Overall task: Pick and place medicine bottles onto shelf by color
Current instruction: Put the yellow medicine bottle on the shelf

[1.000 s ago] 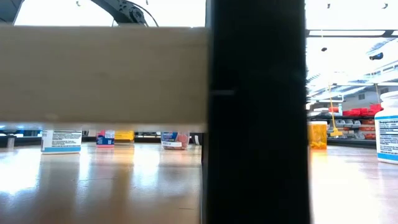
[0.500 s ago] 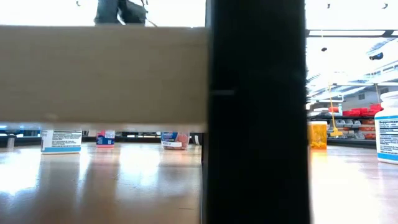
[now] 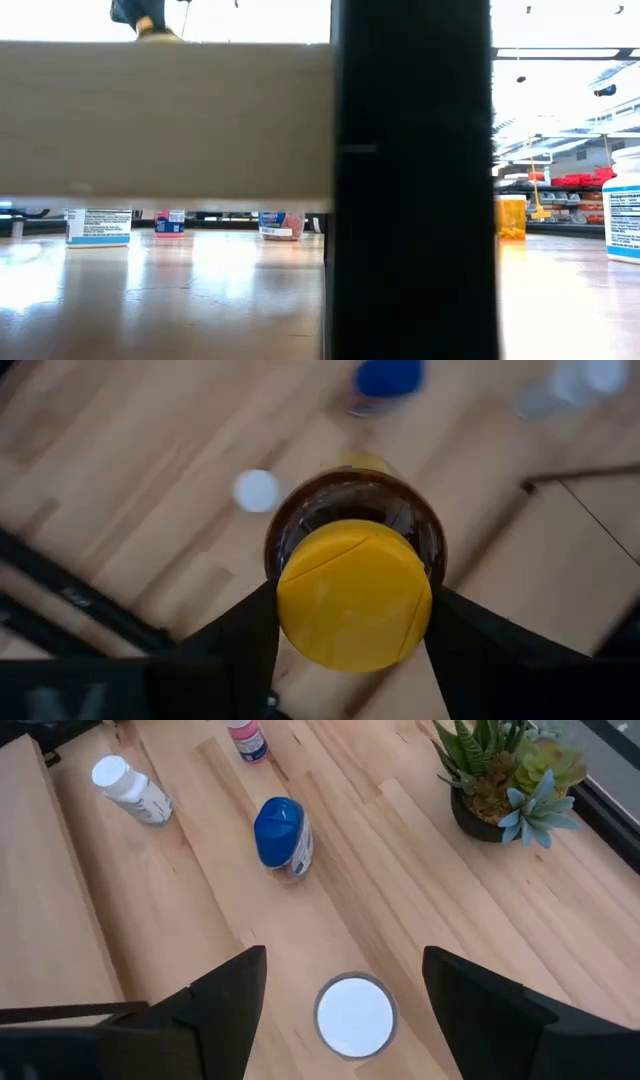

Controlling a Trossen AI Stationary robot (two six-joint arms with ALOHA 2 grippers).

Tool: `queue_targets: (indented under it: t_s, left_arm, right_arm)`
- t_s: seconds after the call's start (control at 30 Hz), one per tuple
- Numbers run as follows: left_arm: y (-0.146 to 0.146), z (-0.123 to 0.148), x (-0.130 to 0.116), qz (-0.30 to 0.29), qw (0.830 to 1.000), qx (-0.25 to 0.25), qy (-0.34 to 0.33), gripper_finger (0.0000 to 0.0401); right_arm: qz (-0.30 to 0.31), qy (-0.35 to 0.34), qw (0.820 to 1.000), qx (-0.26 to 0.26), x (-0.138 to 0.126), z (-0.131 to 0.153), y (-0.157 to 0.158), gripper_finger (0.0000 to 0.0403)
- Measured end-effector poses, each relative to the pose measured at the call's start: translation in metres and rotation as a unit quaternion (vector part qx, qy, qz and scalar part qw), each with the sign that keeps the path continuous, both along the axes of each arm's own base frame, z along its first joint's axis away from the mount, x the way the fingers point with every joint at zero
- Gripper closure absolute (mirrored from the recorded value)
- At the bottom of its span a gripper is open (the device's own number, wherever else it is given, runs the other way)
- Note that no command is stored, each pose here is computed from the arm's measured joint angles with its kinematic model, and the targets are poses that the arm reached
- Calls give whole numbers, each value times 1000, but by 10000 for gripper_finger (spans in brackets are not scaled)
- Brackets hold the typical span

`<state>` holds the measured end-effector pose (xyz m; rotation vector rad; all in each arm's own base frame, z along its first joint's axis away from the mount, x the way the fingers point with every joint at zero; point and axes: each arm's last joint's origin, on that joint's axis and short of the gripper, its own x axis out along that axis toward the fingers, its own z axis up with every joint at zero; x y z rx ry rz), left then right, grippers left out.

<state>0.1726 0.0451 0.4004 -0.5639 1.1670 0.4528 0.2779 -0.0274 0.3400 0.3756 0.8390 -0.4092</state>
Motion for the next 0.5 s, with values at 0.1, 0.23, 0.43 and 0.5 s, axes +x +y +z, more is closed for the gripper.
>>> queue_targets:
  t_s: [0.1, 0.23, 0.43, 0.5]
  left_arm:
    - [-19, 2, 11, -45, 999, -3, -4, 184]
    - [-45, -3, 33, -95, 995, 6, 4, 181]
    - [-76, -16, 78, -138, 990, 12, 13, 184]
    - [-83, -22, 91, -130, 991, 14, 25, 183]
  right_arm:
    - [0, 10, 1000, 1, -1, -1, 0, 126]
    - [-10, 28, 999, 13, -5, -4, 1, 126]
    - [-73, 78, 992, 70, -15, -10, 4, 126]
    - [-107, 96, 985, 91, -20, -13, 6, 126]
